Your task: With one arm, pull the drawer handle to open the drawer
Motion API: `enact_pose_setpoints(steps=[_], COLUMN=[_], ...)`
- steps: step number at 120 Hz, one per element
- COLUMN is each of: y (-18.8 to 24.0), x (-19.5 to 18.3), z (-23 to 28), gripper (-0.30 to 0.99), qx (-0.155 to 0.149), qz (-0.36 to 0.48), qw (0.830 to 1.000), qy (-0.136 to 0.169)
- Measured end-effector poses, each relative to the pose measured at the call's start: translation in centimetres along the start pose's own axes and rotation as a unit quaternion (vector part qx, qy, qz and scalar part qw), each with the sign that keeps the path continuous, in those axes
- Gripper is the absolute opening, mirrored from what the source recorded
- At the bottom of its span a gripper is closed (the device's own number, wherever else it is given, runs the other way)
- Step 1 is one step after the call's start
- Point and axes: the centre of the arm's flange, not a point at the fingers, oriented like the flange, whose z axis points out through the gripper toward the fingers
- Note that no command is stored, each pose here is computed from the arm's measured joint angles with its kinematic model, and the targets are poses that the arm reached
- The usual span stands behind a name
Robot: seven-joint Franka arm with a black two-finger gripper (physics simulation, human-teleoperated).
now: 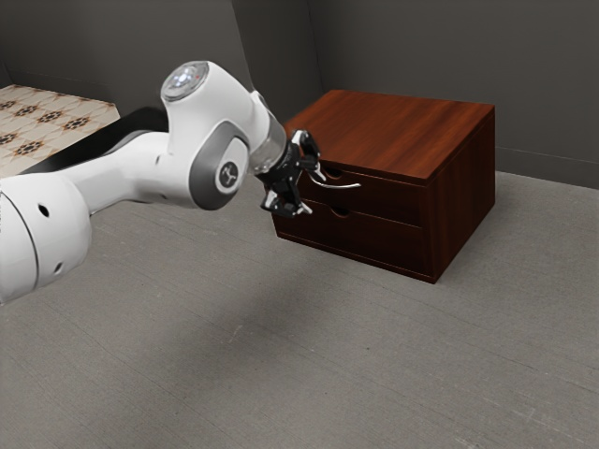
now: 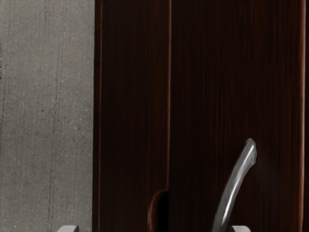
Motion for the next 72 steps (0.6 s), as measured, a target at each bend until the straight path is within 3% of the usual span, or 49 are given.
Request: enact_pose_setpoints(steps=[42,72], y=[0.26,0.34], x=[-0.79,-0.71], z=[0.88,0.53], gripper=[0.36,0.26], qx=[0.001,-0.001], qz=[-0.001,-0.005], qw=[1.0,1.0], qy=[-0.004,-0.004])
